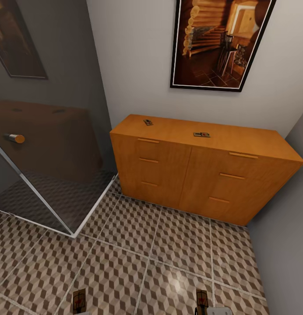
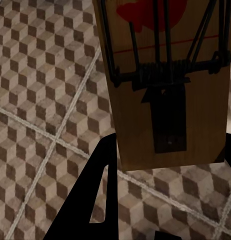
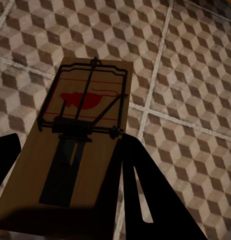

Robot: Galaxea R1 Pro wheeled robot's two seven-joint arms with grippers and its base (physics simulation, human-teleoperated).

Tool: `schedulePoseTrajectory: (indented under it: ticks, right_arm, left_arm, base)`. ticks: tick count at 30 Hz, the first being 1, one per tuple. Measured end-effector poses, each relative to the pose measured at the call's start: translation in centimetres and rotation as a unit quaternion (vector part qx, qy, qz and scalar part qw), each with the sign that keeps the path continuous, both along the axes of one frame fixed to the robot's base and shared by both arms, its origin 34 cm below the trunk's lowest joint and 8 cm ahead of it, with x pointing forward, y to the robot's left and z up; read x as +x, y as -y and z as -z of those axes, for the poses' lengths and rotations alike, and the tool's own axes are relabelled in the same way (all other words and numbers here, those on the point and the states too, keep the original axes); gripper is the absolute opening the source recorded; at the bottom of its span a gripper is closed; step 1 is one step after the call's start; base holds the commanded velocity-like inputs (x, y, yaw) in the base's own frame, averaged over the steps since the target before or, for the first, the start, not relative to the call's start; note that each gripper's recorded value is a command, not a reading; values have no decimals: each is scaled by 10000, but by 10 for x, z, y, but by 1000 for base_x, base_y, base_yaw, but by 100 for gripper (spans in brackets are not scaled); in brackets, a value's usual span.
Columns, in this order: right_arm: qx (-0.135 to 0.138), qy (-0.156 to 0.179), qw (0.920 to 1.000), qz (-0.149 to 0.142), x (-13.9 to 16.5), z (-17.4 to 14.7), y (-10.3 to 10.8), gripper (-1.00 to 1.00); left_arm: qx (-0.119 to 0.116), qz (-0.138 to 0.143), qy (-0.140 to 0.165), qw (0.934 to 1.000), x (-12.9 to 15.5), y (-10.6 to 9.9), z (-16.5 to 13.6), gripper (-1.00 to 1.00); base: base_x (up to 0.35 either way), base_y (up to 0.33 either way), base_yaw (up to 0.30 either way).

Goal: Take the four mousetraps from the cabinet in the bathroom and place them on the bathroom floor. Make sure all four end up on the same floor surface, and ensure that at least two of them are either under or directly next to the same bathroom sink.

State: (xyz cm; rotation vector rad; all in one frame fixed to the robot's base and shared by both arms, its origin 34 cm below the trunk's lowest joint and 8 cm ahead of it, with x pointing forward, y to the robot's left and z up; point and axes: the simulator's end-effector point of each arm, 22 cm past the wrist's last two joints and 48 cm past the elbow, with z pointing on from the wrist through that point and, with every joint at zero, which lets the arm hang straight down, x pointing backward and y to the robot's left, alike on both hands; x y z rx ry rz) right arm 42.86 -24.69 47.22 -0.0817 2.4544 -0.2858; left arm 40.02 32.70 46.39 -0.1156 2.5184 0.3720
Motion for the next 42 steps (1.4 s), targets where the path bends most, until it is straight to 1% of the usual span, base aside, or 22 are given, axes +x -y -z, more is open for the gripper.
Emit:
schedulePoseTrajectory:
  ticks: [42]
  right_arm:
    - [0, 0, 10000, 2, 0, 0, 0, -100]
  left_arm:
    - [0, -2, 0, 10000, 0, 0, 0, -100]
  base:
    - [0, 0, 0]
